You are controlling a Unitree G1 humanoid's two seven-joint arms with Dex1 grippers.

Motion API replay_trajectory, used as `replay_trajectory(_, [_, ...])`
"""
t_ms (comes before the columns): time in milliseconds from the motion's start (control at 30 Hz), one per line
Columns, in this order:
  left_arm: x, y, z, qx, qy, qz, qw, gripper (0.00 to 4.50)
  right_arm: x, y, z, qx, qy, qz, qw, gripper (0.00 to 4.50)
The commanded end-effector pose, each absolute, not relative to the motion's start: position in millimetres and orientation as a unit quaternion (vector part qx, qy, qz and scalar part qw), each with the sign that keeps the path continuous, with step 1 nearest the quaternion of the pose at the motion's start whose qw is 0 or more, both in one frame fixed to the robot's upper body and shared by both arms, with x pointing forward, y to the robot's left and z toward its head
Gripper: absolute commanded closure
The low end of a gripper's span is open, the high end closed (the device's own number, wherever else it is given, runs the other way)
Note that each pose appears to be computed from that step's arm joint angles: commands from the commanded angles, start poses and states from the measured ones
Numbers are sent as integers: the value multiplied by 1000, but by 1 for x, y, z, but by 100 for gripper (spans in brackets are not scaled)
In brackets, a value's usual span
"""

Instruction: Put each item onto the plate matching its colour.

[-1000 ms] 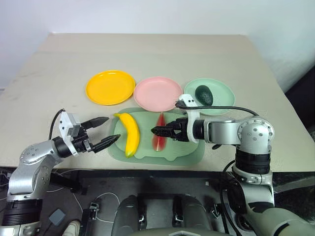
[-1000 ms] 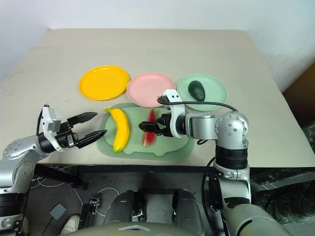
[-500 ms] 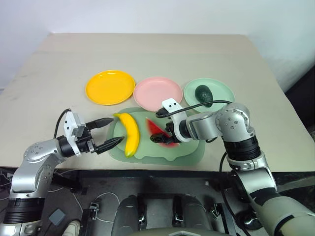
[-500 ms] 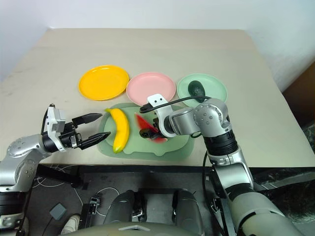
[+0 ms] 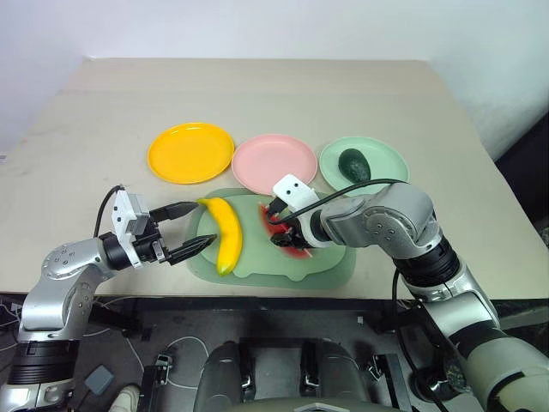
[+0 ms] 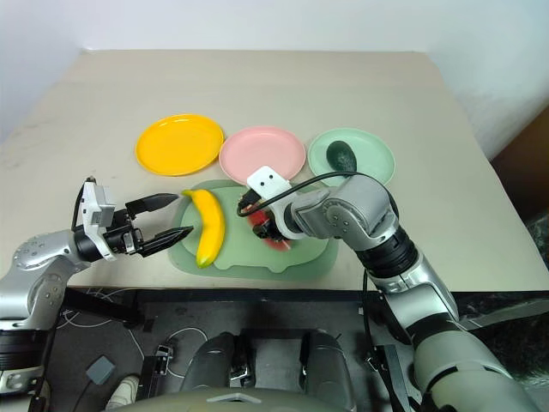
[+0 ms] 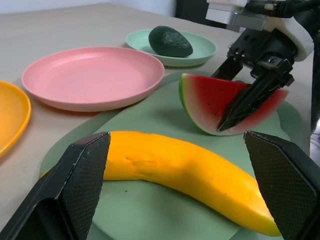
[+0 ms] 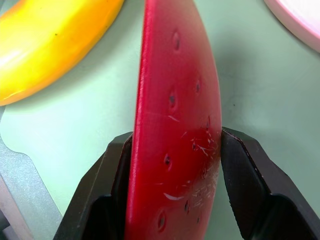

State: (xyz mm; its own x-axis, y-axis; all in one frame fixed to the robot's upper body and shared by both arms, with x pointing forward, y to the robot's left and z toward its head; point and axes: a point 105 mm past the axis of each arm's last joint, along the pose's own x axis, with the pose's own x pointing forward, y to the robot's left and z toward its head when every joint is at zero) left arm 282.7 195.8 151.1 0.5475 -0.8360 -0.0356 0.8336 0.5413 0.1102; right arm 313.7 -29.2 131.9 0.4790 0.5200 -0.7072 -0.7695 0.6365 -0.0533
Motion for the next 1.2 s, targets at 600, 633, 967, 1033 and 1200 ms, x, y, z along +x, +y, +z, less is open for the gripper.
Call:
replay_trajectory(600, [282, 198, 162, 72, -31, -461, 884, 0, 422, -7, 262, -98, 114, 351, 924, 231])
replay_trajectory(633, [282, 198, 162, 73, -32, -459, 885, 0, 429, -3, 262, -94, 114, 348, 926, 231])
replay_trajectory(967, [279, 196, 161, 71, -35, -451, 889, 0, 449, 13, 201, -126, 193, 327, 917, 231])
replay_trajectory(1033, [279, 197, 161, 71, -35, -448, 891, 0, 446, 16, 187, -130, 213, 331, 910, 231])
replay_trajectory(1200, [278, 198, 161, 71, -36, -443, 893, 0, 445, 15, 174, -134, 224, 325, 909, 159])
